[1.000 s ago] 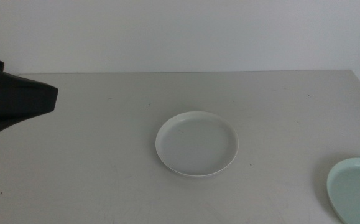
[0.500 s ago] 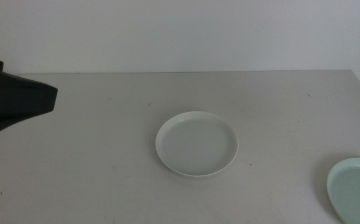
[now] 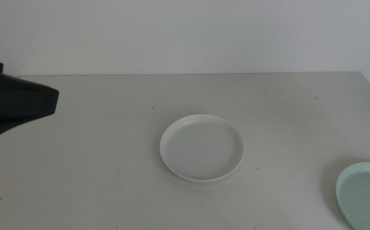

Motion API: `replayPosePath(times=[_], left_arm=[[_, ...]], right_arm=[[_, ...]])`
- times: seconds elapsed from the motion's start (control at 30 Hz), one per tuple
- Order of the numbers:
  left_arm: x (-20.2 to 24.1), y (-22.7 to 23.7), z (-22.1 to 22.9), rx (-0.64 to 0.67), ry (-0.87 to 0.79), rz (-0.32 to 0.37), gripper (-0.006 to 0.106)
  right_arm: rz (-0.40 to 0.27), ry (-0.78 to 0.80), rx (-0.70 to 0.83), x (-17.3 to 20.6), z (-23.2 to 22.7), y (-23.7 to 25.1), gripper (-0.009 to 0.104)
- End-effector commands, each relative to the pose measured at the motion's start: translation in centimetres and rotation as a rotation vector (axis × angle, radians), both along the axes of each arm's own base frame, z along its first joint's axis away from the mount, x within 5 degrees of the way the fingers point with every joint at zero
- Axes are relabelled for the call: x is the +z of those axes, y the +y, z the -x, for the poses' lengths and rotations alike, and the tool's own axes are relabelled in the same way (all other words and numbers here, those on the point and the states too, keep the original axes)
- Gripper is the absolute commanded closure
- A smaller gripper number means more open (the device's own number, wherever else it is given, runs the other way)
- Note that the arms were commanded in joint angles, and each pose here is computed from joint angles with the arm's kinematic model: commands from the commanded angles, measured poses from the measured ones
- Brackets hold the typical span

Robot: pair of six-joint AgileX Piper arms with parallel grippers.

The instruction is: Stack the three bowls on top of each other.

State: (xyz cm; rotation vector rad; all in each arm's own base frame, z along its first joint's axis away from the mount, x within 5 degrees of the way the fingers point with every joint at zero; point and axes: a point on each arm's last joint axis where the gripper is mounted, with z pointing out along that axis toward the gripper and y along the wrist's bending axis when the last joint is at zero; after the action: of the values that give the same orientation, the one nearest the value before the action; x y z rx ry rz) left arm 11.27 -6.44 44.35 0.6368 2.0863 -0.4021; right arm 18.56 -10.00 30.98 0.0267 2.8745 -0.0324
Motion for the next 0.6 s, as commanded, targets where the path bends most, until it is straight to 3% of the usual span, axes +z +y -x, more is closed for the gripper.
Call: replayPosePath(times=[0.0, 0.23, 0.57], left_arm=[[1.1, -0.1, 0.1, 0.007, -0.067, 0.056, -0.005], [1.1, -0.1, 0.1, 0.007, -0.067, 0.056, -0.005], [1.1, -0.1, 0.1, 0.007, -0.067, 0.056, -0.005]], right_arm=[[0.021, -0.051, 0.012, 0.6, -0.4, -1.2, 0.050], [0.048, -0.040, -0.007, -1.5, -1.6, -4.3, 0.050], [-0.012, -0.004, 0.018, -5.6, -4.3, -6.2, 0.050]])
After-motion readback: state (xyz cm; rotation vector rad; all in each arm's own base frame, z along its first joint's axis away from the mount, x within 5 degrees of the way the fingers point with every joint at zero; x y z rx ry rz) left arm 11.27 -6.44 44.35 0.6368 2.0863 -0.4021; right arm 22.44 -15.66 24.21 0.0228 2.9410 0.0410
